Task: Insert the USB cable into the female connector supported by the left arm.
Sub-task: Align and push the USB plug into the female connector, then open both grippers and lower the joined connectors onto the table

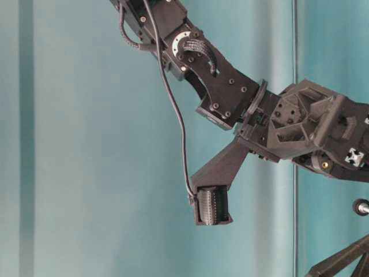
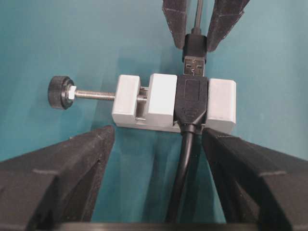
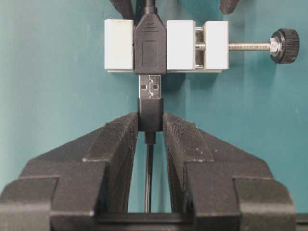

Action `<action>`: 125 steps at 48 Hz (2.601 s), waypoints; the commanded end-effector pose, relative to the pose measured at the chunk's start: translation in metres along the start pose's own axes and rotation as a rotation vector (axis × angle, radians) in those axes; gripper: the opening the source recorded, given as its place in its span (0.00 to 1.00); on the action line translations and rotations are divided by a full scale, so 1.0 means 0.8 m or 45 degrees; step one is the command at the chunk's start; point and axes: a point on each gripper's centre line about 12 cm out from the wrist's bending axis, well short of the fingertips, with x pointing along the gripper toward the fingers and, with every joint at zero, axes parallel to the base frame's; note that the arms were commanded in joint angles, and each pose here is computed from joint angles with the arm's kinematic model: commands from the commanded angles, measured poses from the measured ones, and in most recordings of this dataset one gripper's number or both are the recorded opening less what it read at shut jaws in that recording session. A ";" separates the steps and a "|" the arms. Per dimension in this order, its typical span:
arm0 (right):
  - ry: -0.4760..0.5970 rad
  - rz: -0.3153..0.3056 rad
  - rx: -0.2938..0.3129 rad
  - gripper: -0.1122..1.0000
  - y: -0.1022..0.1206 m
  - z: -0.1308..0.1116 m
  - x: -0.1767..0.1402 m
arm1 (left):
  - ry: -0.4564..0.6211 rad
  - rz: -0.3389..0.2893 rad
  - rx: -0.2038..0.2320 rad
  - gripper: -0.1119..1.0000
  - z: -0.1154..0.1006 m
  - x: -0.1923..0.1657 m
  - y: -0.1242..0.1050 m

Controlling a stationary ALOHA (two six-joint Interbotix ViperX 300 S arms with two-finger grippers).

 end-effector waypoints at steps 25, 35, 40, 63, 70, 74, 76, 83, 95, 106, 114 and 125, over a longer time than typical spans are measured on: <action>-0.063 0.001 -0.007 0.29 0.002 0.021 -0.011 | -0.029 0.014 -0.001 0.87 0.013 0.009 0.004; -0.051 -0.001 -0.007 0.29 0.001 0.027 -0.013 | -0.029 0.014 -0.001 0.87 0.013 0.009 0.004; -0.043 -0.004 -0.012 0.29 0.001 0.032 -0.016 | -0.027 0.013 0.002 0.87 0.012 0.010 0.004; -0.033 -0.008 -0.090 0.29 0.000 0.035 -0.016 | -0.031 0.005 0.010 0.87 0.014 0.010 0.003; -0.033 -0.009 -0.094 0.29 -0.001 0.035 -0.015 | -0.041 -0.003 0.017 0.87 0.019 0.014 0.001; -0.031 -0.009 -0.102 0.29 -0.001 0.035 -0.015 | -0.036 -0.011 0.025 0.87 0.022 0.019 -0.001; -0.033 -0.009 -0.106 0.29 -0.001 0.036 -0.015 | -0.026 -0.016 0.030 0.86 0.024 0.022 -0.001; -0.039 -0.010 -0.113 0.29 -0.001 0.038 -0.015 | 0.021 -0.051 0.066 0.86 0.023 0.032 -0.005; -0.049 -0.010 -0.113 0.29 -0.001 0.041 -0.016 | 0.013 -0.070 0.088 0.86 0.027 0.038 -0.007; -0.058 -0.011 -0.114 0.29 -0.002 0.042 -0.016 | -0.008 -0.071 0.091 0.82 0.035 0.044 -0.007; -0.072 -0.012 -0.116 0.29 -0.002 0.045 -0.017 | -0.026 -0.071 0.093 0.82 0.041 0.050 -0.007; -0.105 -0.015 -0.150 0.29 -0.003 0.057 -0.018 | -0.049 -0.069 0.094 0.82 0.050 0.065 -0.007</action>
